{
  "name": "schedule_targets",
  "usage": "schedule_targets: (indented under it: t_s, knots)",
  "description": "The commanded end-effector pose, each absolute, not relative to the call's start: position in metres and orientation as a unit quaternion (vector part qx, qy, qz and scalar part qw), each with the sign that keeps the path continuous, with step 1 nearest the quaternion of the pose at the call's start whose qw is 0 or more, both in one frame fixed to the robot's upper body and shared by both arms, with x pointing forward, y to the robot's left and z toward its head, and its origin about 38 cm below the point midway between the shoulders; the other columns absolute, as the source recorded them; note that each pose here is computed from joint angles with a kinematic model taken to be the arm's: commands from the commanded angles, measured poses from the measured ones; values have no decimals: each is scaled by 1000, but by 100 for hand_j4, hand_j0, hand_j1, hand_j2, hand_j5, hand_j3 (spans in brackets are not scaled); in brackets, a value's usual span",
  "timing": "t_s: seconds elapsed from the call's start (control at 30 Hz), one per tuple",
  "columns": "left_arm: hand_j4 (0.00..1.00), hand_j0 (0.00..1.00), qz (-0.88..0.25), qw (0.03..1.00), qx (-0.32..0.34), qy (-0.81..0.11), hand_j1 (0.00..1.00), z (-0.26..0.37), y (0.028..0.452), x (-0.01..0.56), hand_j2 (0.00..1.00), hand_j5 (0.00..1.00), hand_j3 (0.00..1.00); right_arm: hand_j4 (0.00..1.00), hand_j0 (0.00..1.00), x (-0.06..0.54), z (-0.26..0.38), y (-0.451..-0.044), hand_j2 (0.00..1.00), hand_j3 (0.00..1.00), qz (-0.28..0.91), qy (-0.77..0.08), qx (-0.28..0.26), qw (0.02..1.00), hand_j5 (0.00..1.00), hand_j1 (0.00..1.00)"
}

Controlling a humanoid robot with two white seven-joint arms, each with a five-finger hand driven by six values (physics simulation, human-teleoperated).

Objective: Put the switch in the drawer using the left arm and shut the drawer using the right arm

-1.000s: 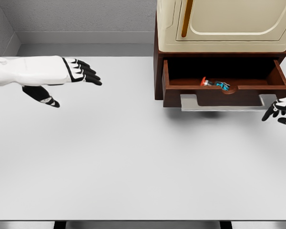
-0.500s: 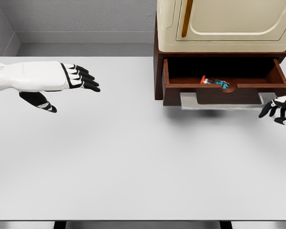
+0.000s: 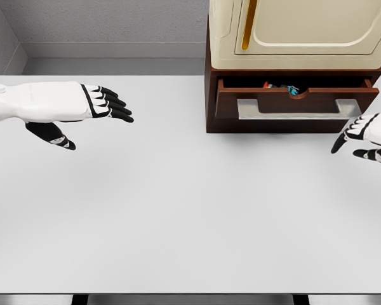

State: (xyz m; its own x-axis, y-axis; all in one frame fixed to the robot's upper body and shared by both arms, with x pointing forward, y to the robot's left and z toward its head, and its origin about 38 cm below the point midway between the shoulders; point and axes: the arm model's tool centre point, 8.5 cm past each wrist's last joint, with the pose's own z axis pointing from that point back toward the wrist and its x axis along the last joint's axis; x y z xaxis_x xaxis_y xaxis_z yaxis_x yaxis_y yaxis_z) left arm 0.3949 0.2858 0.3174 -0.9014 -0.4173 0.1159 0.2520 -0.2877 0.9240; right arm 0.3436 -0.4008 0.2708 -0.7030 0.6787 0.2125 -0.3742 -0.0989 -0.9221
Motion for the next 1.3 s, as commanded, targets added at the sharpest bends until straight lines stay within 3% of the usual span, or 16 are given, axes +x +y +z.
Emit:
schedule_targets:
  t_s: [0.0,0.9,1.1,1.17,1.2,1.23,1.27]
  knots:
    - [100,100,-797,212,73,-560,100,318,286,395,100,100,100,58,58,342,257,-395,58,58,734,-560,-114,368,58,58]
    - [100,100,-797,211,72,-561,100,318,286,395,100,100,100,58,58,402,246,-391,58,58,720,-563,-116,388,58,58]
    - [100,100,-797,210,72,-561,100,318,285,394,100,100,100,58,58,390,247,-412,58,58,731,-535,-127,403,58,58]
    - [100,100,-798,203,69,-563,100,319,281,392,100,100,100,58,58,372,242,-378,58,58,756,-538,-95,362,58,58]
    - [100,100,-800,206,64,-560,100,314,281,392,100,100,100,67,67,354,242,-354,67,67,785,-524,-83,319,67,67]
    - [100,100,-802,208,58,-558,100,309,279,391,100,100,100,100,100,343,237,-341,100,100,798,-519,-72,299,100,100]
    - [100,100,-802,210,58,-556,100,308,280,391,100,100,100,100,100,343,236,-341,100,100,798,-517,-71,301,100,100]
